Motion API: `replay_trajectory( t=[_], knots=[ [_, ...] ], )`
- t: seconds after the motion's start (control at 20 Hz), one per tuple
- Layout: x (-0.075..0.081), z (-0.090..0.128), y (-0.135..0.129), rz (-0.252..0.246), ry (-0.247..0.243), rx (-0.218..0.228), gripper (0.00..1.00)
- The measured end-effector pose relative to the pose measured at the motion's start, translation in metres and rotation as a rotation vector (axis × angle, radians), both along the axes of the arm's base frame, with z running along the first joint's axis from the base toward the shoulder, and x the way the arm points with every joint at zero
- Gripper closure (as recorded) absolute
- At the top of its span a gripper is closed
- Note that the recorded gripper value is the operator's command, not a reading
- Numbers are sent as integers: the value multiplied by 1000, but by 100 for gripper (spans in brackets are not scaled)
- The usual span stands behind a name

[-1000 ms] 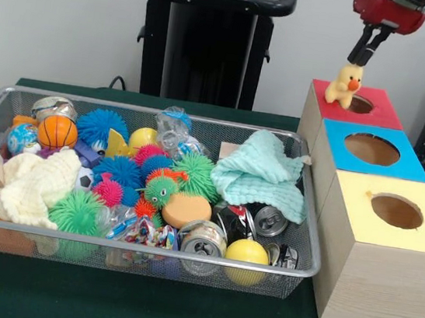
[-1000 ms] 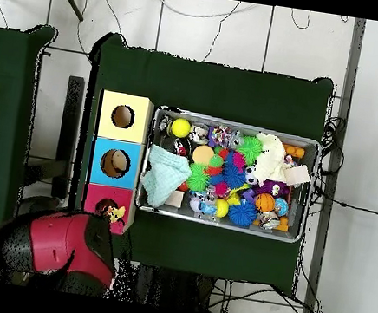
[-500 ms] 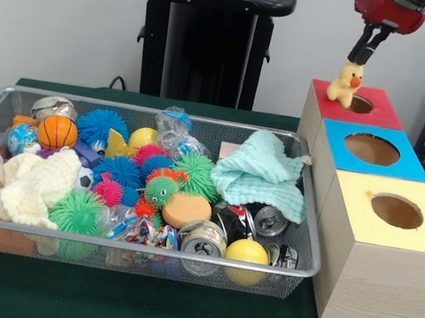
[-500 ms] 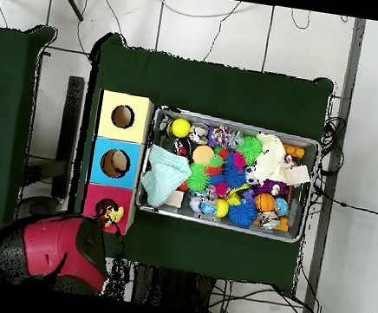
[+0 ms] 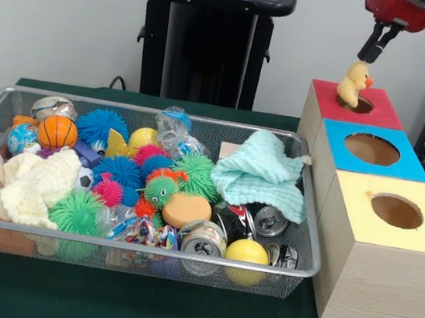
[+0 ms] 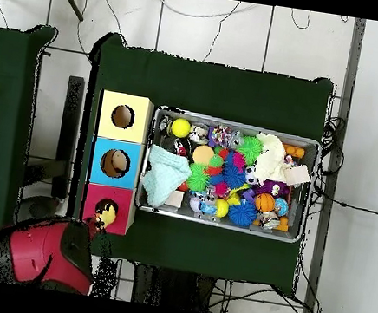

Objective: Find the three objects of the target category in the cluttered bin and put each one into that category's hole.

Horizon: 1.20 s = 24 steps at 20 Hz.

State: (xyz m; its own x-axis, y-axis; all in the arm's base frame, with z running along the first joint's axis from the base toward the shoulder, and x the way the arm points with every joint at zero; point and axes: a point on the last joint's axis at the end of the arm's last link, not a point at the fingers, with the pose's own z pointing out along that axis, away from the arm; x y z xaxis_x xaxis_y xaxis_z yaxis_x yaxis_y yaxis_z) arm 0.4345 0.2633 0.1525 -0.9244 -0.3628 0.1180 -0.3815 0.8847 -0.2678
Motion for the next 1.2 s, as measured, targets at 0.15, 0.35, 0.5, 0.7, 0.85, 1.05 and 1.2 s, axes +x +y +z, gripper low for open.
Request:
replay_trajectory(
  t=[0.15,0.35,0.5,0.7,0.85,1.05,1.2],
  knots=[
    [-1,-1,0,0,2,-2,100],
    [-1,-5,-4,-8,9,-11,100],
    [-3,-10,-6,-11,20,-19,100],
    [-5,-16,-7,-14,30,-25,100],
    [-6,-20,-8,-16,38,-30,100],
    [-7,-23,-9,-19,44,-33,100],
    [-7,-25,-10,-22,48,-35,100]
  ],
)
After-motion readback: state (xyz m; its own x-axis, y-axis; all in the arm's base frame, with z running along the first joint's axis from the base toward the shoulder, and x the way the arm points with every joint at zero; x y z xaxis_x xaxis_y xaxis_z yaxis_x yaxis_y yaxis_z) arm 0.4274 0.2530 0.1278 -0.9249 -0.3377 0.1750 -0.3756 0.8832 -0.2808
